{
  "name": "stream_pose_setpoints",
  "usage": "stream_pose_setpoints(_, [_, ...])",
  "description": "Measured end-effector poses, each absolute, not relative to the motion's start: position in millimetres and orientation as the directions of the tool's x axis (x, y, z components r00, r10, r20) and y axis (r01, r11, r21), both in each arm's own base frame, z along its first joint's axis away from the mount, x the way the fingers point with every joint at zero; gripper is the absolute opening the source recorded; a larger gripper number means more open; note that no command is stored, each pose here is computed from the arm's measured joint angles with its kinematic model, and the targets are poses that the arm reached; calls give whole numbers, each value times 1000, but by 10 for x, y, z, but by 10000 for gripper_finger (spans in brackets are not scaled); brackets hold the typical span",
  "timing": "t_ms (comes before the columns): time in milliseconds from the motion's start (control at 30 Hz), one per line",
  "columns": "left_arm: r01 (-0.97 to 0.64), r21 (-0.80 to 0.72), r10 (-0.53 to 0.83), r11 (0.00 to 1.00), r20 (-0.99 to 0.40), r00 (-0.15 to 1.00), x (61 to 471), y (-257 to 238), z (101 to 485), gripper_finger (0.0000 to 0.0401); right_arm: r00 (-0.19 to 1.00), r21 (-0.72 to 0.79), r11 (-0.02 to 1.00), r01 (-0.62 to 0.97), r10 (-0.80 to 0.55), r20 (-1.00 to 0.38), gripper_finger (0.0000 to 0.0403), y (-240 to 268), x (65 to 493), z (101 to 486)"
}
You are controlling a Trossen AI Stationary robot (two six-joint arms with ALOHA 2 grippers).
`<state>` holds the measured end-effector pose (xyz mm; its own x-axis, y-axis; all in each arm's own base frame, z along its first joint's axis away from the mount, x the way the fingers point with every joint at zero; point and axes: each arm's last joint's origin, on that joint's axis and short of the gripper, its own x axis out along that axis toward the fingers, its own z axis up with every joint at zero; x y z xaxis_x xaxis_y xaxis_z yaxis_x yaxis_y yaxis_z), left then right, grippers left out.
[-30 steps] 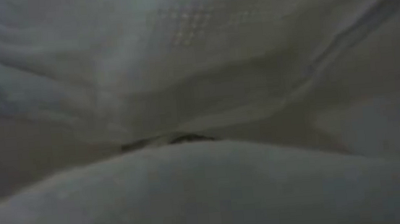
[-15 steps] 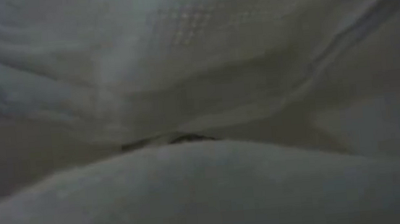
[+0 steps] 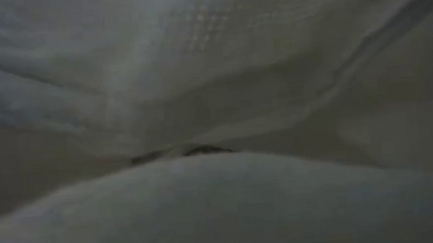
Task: Sort clothes
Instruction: Put the gray shorts into the top white laundry bin
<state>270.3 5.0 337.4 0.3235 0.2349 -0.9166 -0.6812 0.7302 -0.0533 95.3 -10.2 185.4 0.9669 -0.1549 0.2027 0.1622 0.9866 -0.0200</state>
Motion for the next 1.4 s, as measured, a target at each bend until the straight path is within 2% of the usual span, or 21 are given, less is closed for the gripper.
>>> stream_pose_setpoints(333, [-714,-61,227,698,-926,302,2724,48,3293,246,968,-20,987,162,-155,198,5,-103,953,1849])
stream_pose_setpoints(567, [-696,-104,169,710,-935,311,2783,32,2947,246,969,-21,987,162,-155,191,5,-103,955,1842])
stream_pose_setpoints(767, [-609,-247,52,754,-901,430,2902,-6,2722,246,969,-21,987,162,-155,190,5,-103,955,1841])
stream_pose_setpoints(1033, [-611,-238,37,755,-915,402,2830,-10,2300,243,970,-21,987,162,-155,187,5,-103,956,1838])
stream_pose_setpoints(1200, [-581,-252,18,774,-908,418,2801,-15,2121,206,967,-18,983,181,-174,187,5,-108,955,1838])
stream_pose_setpoints(1400, [-536,-217,29,816,-910,413,2772,-3,2037,117,962,-13,978,209,-204,184,5,-117,954,1836])
